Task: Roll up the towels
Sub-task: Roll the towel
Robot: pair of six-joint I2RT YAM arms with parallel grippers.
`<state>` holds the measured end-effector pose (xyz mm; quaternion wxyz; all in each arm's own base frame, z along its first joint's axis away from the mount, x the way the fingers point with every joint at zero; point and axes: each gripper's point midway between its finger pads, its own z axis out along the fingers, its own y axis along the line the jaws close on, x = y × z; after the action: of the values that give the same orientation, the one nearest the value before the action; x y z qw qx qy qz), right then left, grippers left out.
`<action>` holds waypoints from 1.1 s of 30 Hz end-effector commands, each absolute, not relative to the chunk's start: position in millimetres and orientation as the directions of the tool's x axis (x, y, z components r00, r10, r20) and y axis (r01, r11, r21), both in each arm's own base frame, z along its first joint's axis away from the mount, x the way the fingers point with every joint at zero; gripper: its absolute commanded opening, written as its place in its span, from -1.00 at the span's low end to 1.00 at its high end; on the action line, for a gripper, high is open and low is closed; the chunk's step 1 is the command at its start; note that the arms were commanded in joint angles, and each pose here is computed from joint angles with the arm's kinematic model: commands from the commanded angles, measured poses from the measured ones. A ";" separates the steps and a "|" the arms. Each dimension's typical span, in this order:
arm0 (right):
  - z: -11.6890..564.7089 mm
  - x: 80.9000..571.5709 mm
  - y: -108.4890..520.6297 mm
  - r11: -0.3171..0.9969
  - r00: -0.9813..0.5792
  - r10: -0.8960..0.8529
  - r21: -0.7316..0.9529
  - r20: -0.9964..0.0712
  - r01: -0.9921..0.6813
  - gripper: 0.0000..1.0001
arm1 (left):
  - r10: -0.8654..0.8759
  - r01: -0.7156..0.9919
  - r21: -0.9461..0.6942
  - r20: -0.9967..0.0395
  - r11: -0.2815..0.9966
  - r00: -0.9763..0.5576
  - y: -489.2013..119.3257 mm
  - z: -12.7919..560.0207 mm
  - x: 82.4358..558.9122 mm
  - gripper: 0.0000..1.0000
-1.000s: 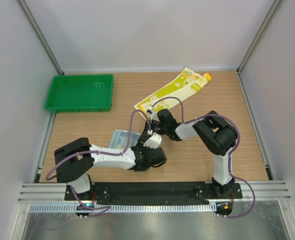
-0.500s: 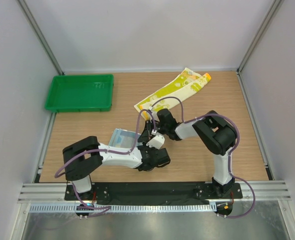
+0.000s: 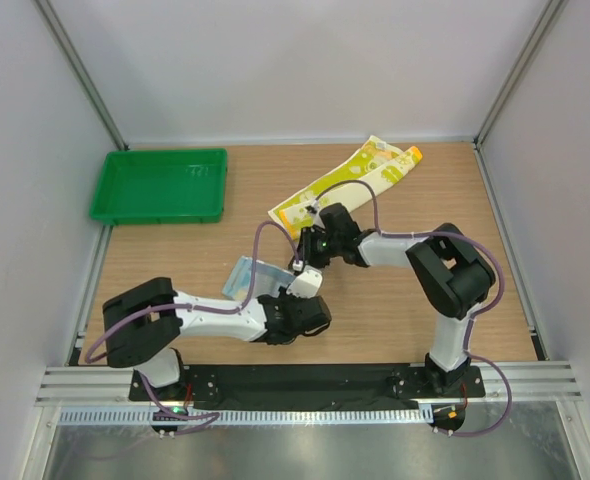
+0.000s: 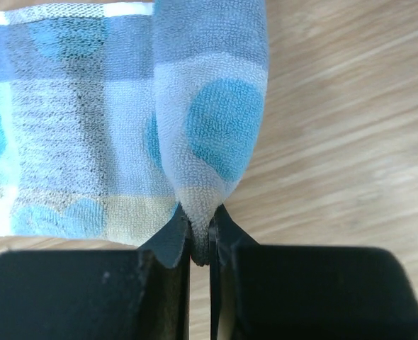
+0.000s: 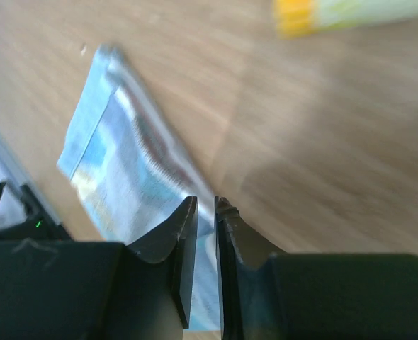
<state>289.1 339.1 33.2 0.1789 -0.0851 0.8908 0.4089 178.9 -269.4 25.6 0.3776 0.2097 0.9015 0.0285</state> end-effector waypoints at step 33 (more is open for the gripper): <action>103.2 233.2 262.2 0.671 -0.902 0.229 0.730 -0.367 -0.127 0.18 | -0.508 -0.159 -0.703 -0.319 0.693 -0.800 -274.0 36.6 148.4 -1.00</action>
<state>232.2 238.5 77.4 0.1994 0.0398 0.9175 0.3419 146.9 -270.8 34.1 0.2898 -0.1101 0.9003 -0.3055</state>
